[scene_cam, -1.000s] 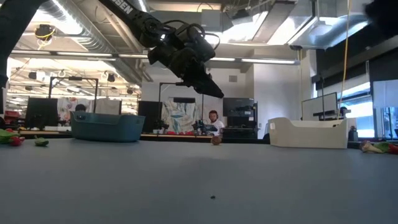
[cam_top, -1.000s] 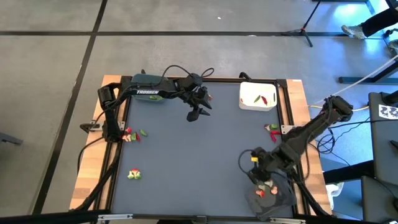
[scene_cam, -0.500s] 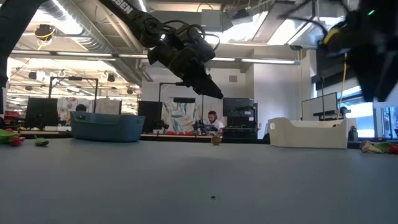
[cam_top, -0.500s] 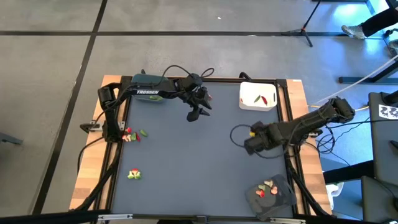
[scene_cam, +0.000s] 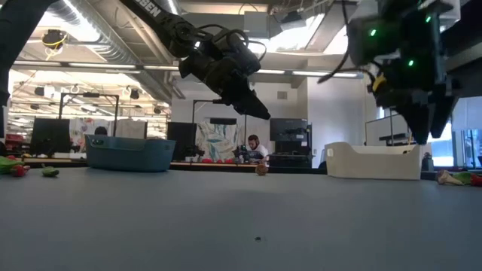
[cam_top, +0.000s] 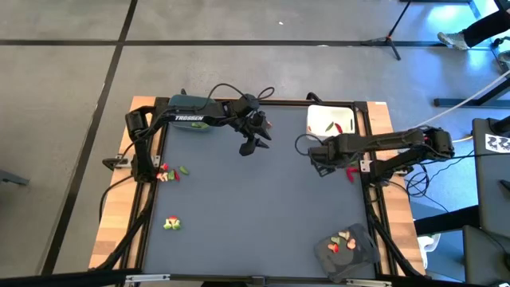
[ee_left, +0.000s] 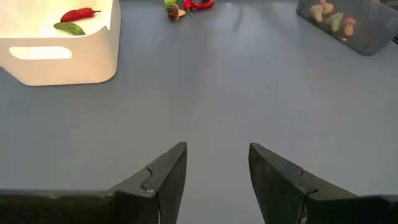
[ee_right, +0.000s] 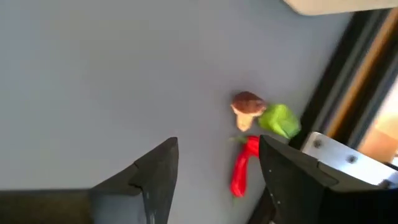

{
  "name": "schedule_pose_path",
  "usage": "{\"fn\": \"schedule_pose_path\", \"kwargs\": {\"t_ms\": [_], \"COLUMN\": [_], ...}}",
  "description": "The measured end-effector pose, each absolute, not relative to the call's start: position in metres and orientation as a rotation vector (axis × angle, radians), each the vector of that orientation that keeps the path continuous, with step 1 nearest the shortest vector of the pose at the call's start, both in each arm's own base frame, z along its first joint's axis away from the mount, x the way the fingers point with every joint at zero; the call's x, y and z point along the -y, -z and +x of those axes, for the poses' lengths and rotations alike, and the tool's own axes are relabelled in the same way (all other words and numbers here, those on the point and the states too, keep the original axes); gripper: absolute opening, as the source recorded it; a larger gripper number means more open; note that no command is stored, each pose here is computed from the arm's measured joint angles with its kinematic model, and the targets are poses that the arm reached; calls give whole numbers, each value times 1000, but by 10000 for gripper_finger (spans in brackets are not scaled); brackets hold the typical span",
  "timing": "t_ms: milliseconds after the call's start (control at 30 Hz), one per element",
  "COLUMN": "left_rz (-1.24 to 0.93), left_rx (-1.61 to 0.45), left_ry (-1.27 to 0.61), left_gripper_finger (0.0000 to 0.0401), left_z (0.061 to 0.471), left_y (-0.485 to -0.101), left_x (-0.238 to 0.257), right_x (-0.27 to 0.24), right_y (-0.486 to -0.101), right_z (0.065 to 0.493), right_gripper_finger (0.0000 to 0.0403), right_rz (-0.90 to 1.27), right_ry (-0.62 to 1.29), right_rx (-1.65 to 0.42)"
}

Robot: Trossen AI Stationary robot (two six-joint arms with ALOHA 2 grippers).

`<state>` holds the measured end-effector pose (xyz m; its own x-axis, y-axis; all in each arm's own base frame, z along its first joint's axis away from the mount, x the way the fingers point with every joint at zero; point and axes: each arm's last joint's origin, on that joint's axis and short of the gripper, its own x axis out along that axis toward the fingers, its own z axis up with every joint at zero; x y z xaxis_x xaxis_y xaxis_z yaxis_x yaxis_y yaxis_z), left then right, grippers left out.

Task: Sort produce into baskets
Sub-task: Put the brown mushroom into the black bin

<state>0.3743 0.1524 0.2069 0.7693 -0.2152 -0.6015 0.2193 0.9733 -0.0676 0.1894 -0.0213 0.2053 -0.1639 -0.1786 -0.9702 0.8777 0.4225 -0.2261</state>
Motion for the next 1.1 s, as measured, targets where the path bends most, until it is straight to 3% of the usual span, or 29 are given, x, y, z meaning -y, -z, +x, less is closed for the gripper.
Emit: {"fn": "schedule_pose_path", "kwargs": {"t_ms": [367, 933, 1100], "left_rz": [7, 25, 25], "left_rx": [-651, -649, -649], "left_ry": [236, 242, 242], "left_gripper_finger": [168, 168, 168], "left_z": [374, 374, 374], "left_y": [-207, -207, -207], "left_x": [-152, -152, -152], "right_x": [49, 51, 52], "right_y": [-179, -148, -141], "right_z": [174, 162, 161], "right_gripper_finger": [223, 223, 203], "right_rz": [749, 779, 772], "right_ry": [1118, 1139, 1136], "right_rx": [-1460, -1440, -1395]}}
